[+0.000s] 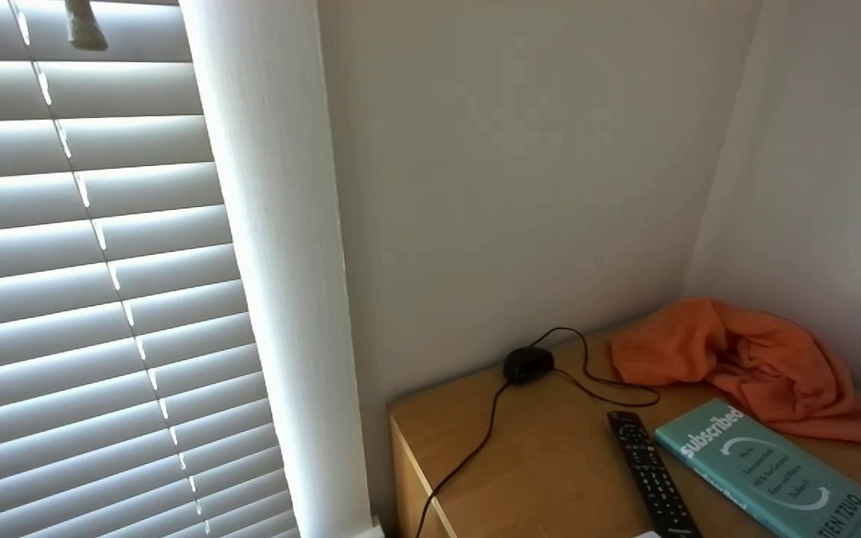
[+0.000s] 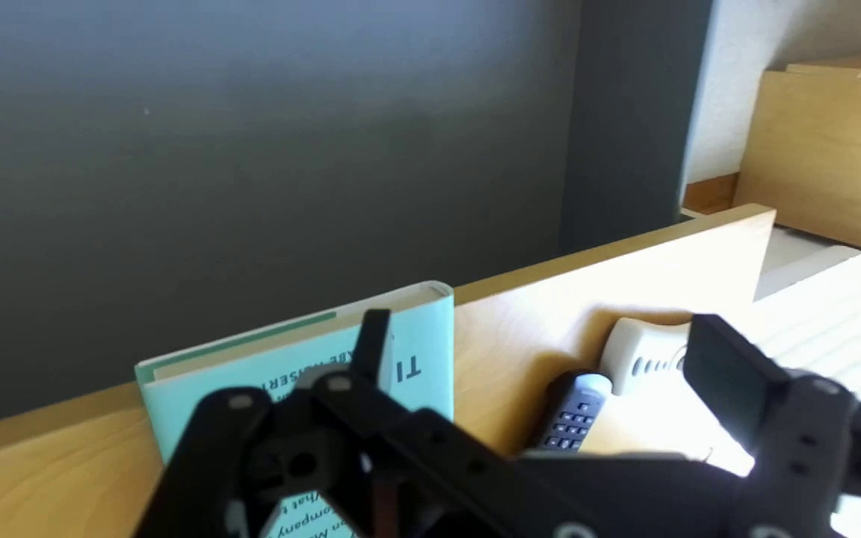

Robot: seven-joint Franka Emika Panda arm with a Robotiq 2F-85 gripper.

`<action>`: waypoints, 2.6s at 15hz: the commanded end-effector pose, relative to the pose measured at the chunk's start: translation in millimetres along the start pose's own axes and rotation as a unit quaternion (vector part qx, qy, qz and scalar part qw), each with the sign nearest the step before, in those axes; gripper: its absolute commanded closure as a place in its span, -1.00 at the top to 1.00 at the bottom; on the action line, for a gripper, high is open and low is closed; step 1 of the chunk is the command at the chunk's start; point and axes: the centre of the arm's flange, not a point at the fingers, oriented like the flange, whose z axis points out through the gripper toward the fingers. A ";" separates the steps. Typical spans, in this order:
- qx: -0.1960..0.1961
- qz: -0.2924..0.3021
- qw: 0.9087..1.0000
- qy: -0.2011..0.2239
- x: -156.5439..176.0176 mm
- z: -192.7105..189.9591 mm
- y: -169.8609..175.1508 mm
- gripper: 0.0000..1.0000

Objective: Flip the light blue book on the cabinet top anticlockwise once

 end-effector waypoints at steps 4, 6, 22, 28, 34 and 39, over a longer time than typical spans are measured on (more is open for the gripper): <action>0.091 0.085 0.992 -0.013 15.5 25.7 81.6 1.00; 0.105 0.103 0.989 -0.015 20.4 33.7 96.7 1.00; 0.175 0.106 0.978 0.042 18.6 74.3 192.8 1.00; 0.195 0.124 0.969 0.086 29.7 86.3 206.0 1.00; 0.218 0.135 0.962 0.090 38.8 97.6 213.0 0.88; 0.239 0.136 0.958 0.082 42.8 101.9 215.8 0.74</action>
